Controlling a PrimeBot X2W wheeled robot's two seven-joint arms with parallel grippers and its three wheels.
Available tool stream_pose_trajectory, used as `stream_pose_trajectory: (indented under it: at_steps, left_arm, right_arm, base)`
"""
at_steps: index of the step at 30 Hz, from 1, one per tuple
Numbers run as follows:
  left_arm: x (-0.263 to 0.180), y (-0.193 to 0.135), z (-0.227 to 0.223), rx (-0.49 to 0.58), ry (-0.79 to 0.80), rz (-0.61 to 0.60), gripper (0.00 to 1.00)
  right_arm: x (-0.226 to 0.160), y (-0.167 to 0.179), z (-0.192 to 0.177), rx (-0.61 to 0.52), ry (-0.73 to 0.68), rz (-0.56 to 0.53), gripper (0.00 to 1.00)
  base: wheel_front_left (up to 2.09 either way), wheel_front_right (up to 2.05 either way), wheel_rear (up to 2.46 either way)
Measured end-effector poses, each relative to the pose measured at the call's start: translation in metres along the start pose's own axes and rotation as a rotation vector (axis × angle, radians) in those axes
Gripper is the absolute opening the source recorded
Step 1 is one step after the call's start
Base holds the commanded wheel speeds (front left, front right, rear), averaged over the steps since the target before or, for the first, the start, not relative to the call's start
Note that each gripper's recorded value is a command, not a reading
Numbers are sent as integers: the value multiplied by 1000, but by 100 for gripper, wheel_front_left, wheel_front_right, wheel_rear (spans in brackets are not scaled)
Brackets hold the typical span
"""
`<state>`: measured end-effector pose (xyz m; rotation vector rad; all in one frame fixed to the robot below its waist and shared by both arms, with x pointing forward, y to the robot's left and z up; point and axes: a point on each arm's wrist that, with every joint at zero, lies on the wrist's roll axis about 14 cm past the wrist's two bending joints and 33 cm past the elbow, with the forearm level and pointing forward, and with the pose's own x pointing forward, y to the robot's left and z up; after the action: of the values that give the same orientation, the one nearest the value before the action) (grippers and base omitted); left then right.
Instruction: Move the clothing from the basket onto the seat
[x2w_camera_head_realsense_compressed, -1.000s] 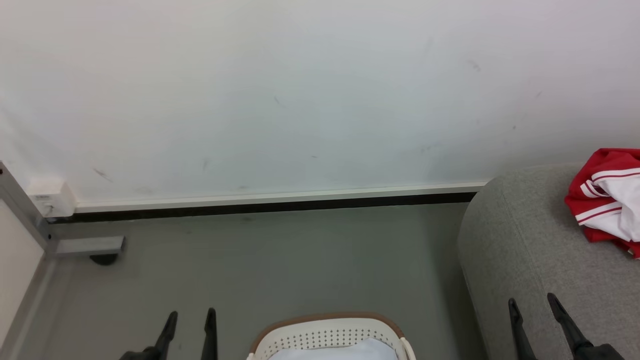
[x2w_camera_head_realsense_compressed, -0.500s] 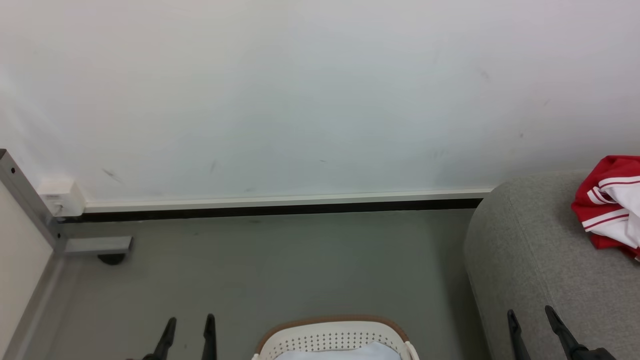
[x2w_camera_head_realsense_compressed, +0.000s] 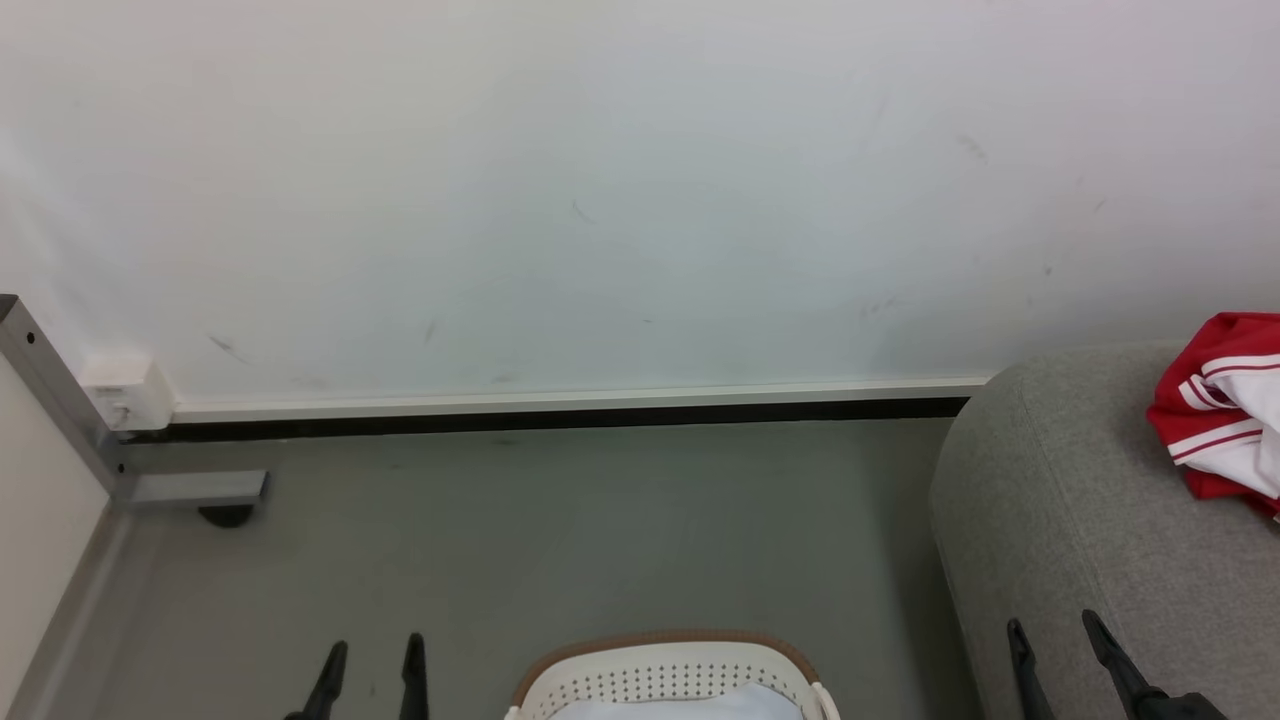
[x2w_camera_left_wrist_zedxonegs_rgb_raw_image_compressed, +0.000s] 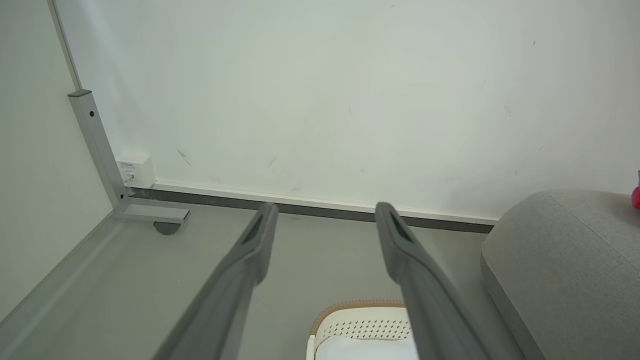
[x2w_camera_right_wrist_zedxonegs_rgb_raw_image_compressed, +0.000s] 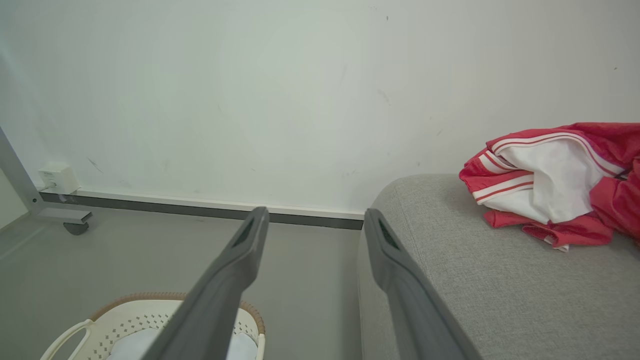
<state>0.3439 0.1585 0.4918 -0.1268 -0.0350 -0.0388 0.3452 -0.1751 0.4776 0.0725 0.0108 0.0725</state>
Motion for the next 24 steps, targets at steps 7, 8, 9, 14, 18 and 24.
stream_pose_trajectory:
  at_steps: [7,8,9,14,18,24]
  left_arm:
    - [-4,-3,-16,-10,51,-12,0]
    - [-6,-3,-20,-10,62,-10,0]
    - [-7,-2,-23,-15,76,-5,0]
    - [-7,5,-29,-103,111,29,0]
    - [-4,9,-28,-174,114,52,0]
    - [-1,14,-26,-283,118,83,0]
  right_arm:
    - [-7,0,-16,11,50,-7,0]
    - [-10,0,-21,16,67,-9,0]
    - [-12,1,-26,25,83,-13,0]
    - [-11,-6,-29,119,105,-50,0]
    - [-10,-9,-28,194,100,-72,0]
    - [-5,-13,-23,305,88,-97,0]
  base:
    - [0,0,0]
    - [0,0,0]
    - [0,0,0]
    - [0,0,0]
    - [0,0,0]
    - [0,0,0]
